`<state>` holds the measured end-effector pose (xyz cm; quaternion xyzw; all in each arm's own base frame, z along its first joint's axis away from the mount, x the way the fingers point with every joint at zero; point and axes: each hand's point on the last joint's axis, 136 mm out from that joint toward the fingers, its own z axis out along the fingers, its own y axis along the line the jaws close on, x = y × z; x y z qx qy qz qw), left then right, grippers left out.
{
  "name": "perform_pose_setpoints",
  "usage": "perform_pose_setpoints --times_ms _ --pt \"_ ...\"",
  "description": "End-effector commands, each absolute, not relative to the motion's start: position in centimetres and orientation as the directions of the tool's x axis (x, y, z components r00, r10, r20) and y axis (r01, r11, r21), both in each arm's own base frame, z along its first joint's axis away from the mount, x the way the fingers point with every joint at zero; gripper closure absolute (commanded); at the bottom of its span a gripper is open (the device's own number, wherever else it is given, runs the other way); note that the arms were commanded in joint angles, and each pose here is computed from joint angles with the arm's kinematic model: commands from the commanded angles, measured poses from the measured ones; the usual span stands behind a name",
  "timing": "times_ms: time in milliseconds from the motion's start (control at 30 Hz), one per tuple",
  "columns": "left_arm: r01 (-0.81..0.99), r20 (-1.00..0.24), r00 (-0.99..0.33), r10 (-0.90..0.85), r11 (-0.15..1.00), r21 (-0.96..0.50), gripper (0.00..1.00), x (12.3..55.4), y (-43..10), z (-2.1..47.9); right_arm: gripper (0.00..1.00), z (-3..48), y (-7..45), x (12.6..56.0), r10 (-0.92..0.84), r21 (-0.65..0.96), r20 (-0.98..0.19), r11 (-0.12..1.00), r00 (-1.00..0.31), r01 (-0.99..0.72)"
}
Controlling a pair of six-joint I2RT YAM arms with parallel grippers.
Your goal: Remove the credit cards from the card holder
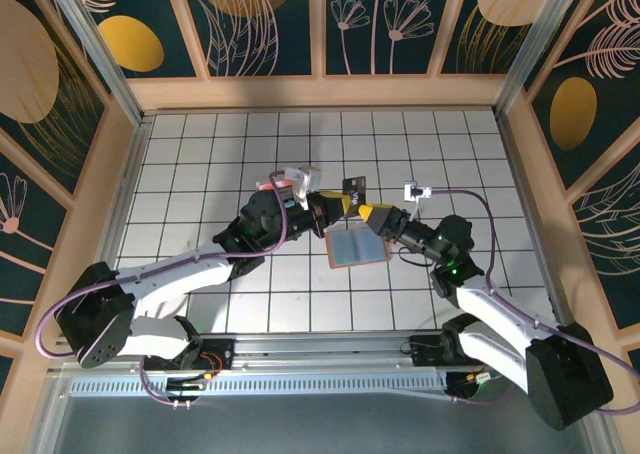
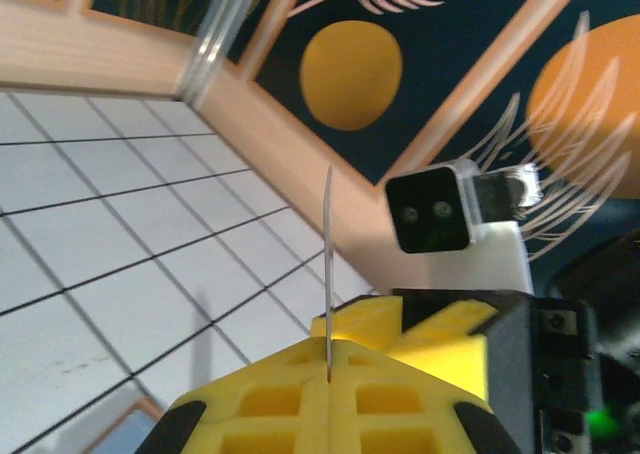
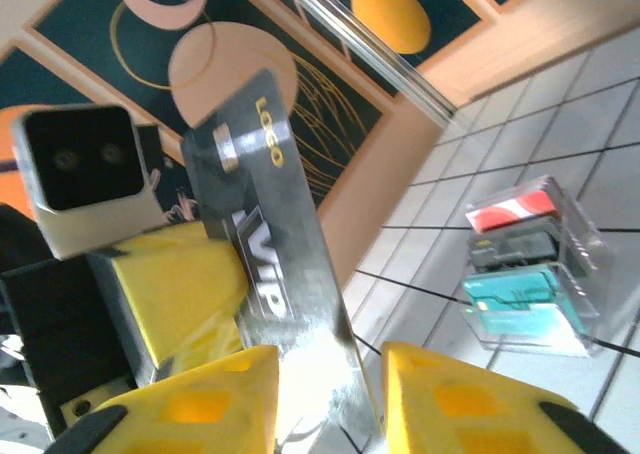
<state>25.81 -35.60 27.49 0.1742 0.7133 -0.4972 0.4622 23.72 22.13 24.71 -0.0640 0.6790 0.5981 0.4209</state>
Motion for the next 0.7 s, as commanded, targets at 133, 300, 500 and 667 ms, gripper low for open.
perform_pose_setpoints --times_ms 133,300,500,667 --pt "0.644 -0.933 -0.357 0.053 0.738 -0.204 1.0 29.3 -31.6 26.7 0.58 23.8 20.1 25.3 0.42 0.708 -0.703 0.495 -0.574 -0.504" --pt "0.604 -0.904 -0.335 0.265 0.797 0.01 1.0 30.9 -29.0 24.6 0.57 22.9 18.3 25.8 0.432 0.685 -0.714 0.593 -0.551 -0.423" --pt "0.607 -0.839 -0.339 0.425 0.78 0.15 1.0 32.8 -25.7 21.8 0.54 22.6 16.5 26.0 0.458 0.667 -0.724 0.654 -0.515 -0.356" --pt "0.664 -0.759 -0.317 0.569 0.705 0.251 1.0 33.8 -23.9 19.1 0.53 22.9 15.3 26.1 0.474 0.653 -0.734 0.69 -0.487 -0.313"
